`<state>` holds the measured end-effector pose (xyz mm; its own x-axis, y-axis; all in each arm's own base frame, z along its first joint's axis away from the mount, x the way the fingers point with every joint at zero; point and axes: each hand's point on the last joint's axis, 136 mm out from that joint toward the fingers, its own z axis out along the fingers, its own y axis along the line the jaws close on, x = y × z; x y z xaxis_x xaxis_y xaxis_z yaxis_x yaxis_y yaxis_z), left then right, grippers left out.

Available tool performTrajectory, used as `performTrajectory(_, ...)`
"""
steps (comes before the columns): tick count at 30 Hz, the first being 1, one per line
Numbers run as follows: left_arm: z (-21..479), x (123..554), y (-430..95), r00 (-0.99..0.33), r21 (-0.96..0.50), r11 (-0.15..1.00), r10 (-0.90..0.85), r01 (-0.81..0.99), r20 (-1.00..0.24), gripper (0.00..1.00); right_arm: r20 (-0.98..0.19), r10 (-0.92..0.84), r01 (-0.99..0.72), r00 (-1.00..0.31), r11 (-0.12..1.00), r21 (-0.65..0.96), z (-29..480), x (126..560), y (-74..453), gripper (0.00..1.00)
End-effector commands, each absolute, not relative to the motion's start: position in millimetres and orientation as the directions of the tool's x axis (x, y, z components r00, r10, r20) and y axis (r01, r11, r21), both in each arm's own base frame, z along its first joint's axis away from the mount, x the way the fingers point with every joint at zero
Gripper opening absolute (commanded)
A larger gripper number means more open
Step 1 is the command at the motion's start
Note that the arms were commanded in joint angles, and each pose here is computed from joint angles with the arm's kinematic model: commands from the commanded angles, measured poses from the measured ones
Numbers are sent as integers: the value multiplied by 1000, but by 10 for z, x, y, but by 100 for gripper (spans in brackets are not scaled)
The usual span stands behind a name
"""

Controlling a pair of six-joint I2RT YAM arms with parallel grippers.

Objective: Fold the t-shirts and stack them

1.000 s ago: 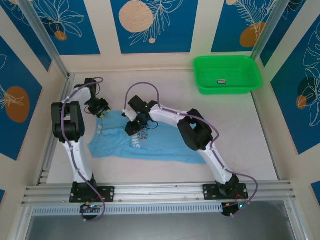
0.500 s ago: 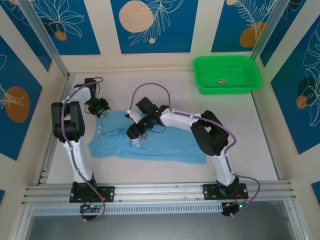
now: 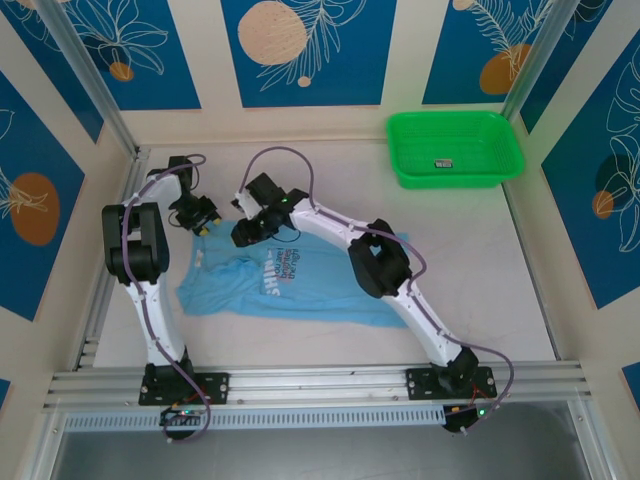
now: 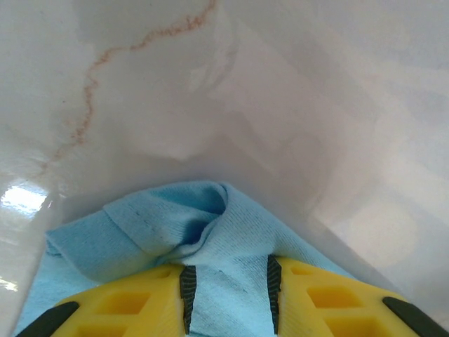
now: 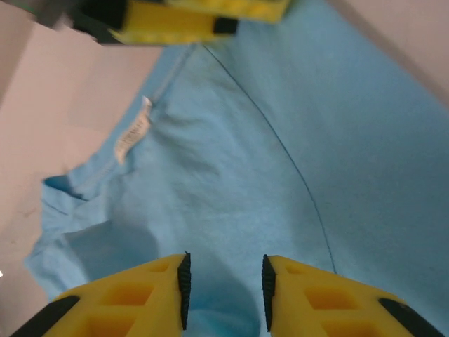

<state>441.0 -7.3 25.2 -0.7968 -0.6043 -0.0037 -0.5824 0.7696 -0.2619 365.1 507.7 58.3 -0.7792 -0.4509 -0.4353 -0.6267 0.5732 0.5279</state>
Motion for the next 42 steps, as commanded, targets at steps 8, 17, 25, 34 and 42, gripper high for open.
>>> performTrajectory(8, 94, 4375, 70, -788, -225, 765, -616, -604, 21, 36, -332, -579, -659, -745, 560, 502, 402, 3044, 5114, 29)
performTrajectory(17, 80, 4368, 87, -786, -222, 764, -617, -606, 23, 36, -334, -614, -689, -716, 542, 481, 453, 2645, 4970, 28)
performTrajectory(25, 164, 4391, 133, -792, -214, 774, -610, -596, -5, 38, -371, -504, -625, -780, 610, 487, 819, 2834, 4532, 35)
performTrajectory(34, 854, 4480, 239, -779, -252, 795, -599, -552, -185, 47, -284, -69, -201, -956, 860, 469, 847, 3618, 2949, 38)
performTrajectory(42, 847, 4258, 92, -749, -214, 783, -621, -584, -229, 28, -141, 270, 192, -952, 891, 412, 505, 3752, 1736, 37)
